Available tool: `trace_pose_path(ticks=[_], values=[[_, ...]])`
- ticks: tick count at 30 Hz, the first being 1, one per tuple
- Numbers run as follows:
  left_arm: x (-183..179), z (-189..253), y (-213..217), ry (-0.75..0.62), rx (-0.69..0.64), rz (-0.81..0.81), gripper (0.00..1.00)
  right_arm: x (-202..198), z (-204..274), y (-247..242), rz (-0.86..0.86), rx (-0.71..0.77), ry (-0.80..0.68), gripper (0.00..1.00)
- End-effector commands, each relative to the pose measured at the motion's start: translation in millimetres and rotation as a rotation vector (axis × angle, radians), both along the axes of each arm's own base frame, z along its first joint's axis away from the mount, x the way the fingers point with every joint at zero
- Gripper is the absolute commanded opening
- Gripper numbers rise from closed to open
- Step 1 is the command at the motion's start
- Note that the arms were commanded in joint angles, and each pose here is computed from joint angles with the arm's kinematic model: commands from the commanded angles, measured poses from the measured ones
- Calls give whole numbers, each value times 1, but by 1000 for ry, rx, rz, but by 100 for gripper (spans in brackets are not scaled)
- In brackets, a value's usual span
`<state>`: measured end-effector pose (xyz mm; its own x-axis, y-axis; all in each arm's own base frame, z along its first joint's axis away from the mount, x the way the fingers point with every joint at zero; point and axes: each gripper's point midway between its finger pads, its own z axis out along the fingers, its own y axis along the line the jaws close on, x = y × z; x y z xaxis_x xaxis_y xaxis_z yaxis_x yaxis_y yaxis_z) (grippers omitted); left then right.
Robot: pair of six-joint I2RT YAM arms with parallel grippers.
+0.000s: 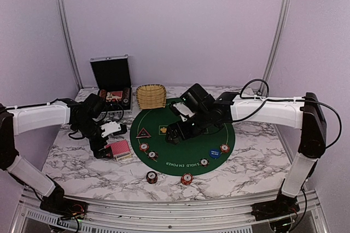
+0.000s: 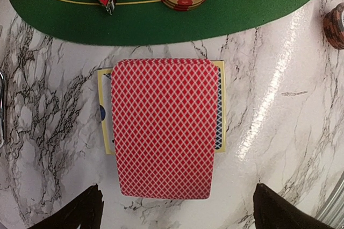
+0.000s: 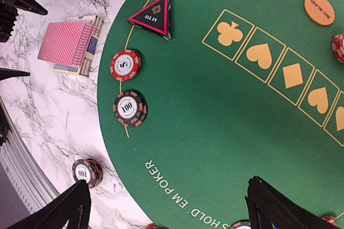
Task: Distribute texas hold em gaming equipment
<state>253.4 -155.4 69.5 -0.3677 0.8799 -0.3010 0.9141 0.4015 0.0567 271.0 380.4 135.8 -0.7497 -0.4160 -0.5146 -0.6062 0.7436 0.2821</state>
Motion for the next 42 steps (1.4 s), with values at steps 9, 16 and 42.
trace_pose_path(ticks=[9,16,42], values=[[-2,-15,-6,19,10,-65,99,0,7,9,-6,39,-5,99],[-2,-22,-4,30,33,-71,99,-1,7,8,-7,41,-1,99],[14,-33,2,-4,92,-47,99,-5,4,4,-4,42,3,99]])
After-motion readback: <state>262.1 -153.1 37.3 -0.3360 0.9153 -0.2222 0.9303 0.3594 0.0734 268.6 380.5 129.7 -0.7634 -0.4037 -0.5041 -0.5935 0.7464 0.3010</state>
